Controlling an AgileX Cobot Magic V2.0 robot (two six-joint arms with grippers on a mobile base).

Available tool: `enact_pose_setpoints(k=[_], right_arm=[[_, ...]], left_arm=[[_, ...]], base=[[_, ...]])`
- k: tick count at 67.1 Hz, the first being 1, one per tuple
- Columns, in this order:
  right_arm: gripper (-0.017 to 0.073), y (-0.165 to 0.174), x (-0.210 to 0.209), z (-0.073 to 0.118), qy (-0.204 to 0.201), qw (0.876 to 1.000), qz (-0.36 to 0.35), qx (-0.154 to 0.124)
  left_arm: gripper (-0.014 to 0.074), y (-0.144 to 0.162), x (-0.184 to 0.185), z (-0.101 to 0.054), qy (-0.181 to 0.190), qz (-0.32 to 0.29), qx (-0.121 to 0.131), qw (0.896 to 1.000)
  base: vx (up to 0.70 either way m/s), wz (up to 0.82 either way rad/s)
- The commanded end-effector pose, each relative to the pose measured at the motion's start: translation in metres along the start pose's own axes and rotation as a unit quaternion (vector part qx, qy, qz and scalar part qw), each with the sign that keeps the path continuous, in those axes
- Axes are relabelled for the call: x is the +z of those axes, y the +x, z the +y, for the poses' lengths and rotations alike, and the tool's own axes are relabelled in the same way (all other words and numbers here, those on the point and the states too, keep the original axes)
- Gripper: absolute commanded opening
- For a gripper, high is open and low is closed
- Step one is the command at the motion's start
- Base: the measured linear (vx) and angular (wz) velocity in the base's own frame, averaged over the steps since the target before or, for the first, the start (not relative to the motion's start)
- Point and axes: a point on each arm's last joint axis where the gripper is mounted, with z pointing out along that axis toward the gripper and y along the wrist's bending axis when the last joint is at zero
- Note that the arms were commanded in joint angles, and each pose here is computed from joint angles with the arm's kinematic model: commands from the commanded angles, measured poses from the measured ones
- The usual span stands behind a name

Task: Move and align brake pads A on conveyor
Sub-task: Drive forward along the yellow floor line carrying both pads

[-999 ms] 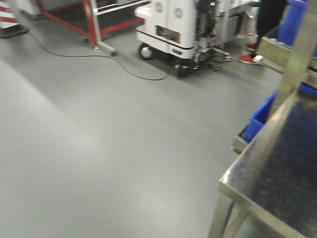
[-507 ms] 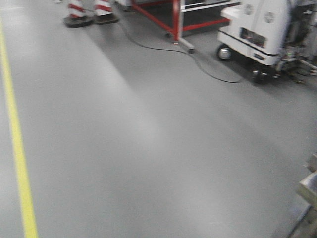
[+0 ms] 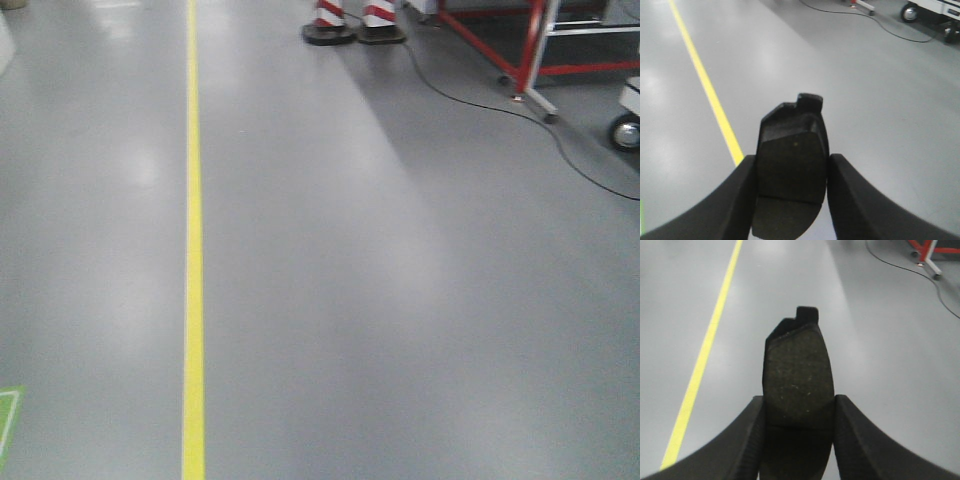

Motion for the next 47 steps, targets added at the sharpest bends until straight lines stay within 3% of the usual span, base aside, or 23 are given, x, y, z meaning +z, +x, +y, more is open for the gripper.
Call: enact_pose_setpoints(k=[1, 24, 47], right_arm=[[-0.0007, -0.0175, -0.0047, -0.0017, 0.008, 0.998, -0.059, -0.007], [-0.0007, -0.0175, -0.0047, -0.0017, 0.008, 0.998, -0.059, -0.007], [-0.0007, -0.0175, -0.0047, -0.0017, 0.008, 0.998, -0.059, -0.007]], left_arm=[[-0.0006, -0.0145, -0.0037, -0.0008, 0.005, -0.050, 0.000, 0.999], [-0.0006, -0.0145, -0.0037, -0.0008, 0.005, -0.050, 0.000, 0.999], [-0.0006, -0.0145, -0.0037, -0.0008, 0.005, -0.050, 0.000, 0.999]], base=[[-0.13, 0.50], [-0.09, 0.37], [0.00, 0.11]])
